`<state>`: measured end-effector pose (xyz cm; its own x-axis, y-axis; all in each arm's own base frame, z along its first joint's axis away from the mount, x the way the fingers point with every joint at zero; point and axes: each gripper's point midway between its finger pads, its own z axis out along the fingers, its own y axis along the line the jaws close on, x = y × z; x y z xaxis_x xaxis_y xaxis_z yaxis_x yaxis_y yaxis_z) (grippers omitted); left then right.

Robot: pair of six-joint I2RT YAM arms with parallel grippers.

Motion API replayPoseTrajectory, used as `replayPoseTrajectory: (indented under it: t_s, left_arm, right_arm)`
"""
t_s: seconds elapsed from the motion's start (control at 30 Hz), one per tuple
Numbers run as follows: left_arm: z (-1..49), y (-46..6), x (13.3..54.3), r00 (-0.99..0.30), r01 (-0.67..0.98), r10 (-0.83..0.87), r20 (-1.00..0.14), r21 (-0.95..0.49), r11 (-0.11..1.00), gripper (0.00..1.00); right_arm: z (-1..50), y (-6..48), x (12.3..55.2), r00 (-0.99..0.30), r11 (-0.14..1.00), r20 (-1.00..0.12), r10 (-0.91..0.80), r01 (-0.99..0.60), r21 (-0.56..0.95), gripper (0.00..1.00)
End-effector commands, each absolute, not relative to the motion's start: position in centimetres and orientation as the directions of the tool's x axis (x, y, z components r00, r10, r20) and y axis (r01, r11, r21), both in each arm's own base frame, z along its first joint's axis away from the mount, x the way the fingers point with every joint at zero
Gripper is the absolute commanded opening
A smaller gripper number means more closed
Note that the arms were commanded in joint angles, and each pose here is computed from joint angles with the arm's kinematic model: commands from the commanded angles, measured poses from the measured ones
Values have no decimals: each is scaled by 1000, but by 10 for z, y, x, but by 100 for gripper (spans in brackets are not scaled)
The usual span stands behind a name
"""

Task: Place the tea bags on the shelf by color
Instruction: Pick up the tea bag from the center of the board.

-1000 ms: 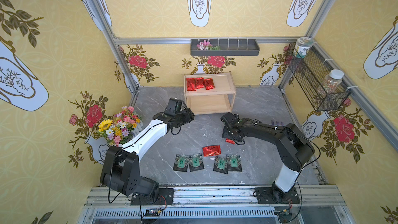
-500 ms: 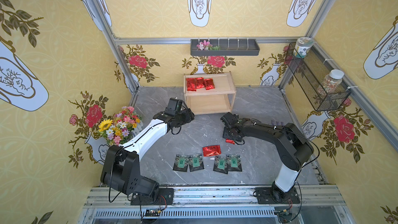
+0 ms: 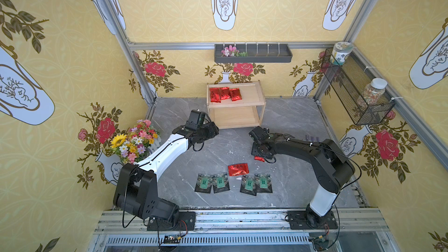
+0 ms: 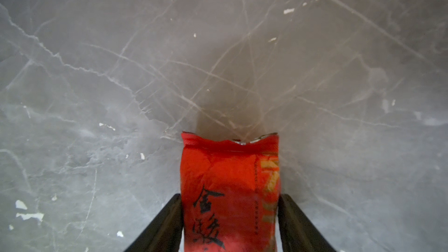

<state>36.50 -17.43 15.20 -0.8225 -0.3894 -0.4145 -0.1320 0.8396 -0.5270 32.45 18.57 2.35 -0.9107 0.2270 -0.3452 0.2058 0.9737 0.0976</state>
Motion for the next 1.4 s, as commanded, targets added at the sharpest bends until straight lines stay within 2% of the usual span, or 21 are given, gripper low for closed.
replayPoseTrajectory:
  t_s: [0.0, 0.7, 1.03, 1.37]
  left_arm:
    - [151, -175, 364, -827, -137, -390, -406, -527, 839, 72]
    - [162, -177, 368, -819, -124, -393, -418, -539, 833, 72]
    - [183, -177, 369, -802, -95, -392, -450, -552, 828, 72]
    - [192, -178, 375, -794, -78, -390, -467, -558, 826, 73]
  right_arm:
    - [23, 184, 326, -909, 977, -359, 213, 195, 88, 63]
    - [52, 182, 330, -894, 978, -397, 207, 179, 108, 58]
    - [157, 185, 357, -815, 981, -553, 170, 85, 176, 59]
    - [265, 210, 441, -663, 976, -740, 109, -70, 206, 59]
